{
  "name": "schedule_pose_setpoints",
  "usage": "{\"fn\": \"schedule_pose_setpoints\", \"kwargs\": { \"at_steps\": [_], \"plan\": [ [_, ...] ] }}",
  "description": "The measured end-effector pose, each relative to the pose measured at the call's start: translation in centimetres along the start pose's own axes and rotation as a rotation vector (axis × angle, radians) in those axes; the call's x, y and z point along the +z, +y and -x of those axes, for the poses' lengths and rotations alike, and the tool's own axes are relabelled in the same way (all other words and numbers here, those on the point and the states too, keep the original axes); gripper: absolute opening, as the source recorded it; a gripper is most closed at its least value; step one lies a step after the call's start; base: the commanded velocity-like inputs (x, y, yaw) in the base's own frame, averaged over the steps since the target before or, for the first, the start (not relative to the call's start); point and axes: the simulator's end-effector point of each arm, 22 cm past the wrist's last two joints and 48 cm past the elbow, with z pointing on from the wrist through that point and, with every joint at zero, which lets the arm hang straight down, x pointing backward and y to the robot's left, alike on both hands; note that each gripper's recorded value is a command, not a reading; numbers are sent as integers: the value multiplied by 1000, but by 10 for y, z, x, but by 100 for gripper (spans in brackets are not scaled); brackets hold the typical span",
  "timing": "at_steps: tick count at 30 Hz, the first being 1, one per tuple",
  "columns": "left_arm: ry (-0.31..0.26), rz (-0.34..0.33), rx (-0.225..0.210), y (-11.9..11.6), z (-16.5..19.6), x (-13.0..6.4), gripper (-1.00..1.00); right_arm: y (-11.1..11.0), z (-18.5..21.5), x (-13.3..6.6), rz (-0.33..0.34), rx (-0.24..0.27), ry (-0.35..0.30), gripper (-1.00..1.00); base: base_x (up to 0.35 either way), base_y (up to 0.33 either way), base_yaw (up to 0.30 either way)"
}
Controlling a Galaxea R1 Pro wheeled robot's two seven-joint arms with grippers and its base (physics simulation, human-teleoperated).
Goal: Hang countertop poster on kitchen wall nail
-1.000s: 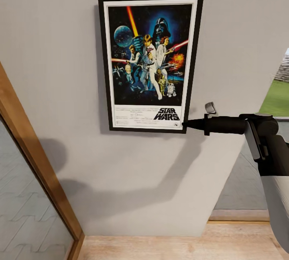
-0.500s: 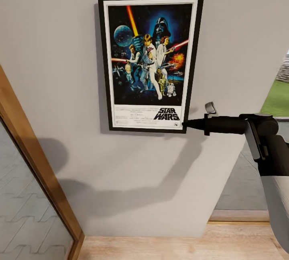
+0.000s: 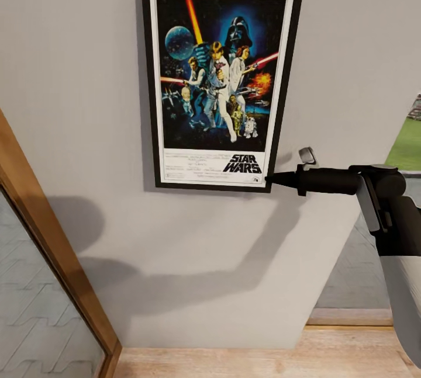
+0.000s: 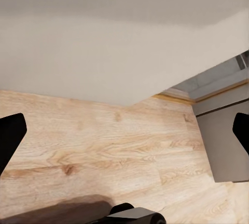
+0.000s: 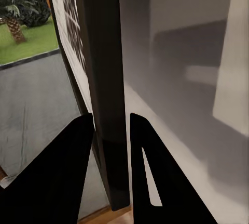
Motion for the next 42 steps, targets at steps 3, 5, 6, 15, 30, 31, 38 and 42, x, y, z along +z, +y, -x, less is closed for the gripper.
{"fn": "schedule_pose_setpoints", "kwargs": {
  "at_steps": [3,5,6,15,30,31,38,42],
  "plan": [
    [0,0,0,0,0,0,100,0,0,0,0,0,0,-100,1,0,0],
    [0,0,0,0,0,0,100,0,0,0,0,0,0,-100,0,0,0],
    [0,0,0,0,0,0,100,0,0,0,0,0,0,-100,0,0,0],
    [0,-1,1,0,0,0,100,-5,-4,0,-19,4,17,-100,-74,0,0],
    [0,-1,1,0,0,0,100,-6,-5,0,-23,2,21,-100,-8,0,0],
    [0,-1,1,0,0,0,100,-6,-5,0,-23,2,21,-100,0,0,0],
    [0,-1,1,0,0,0,100,-6,-5,0,-23,2,21,-100,0,0,0],
    [0,-1,1,0,0,0,100,-6,-5,0,-23,2,21,-100,0,0,0]
  ]
}}
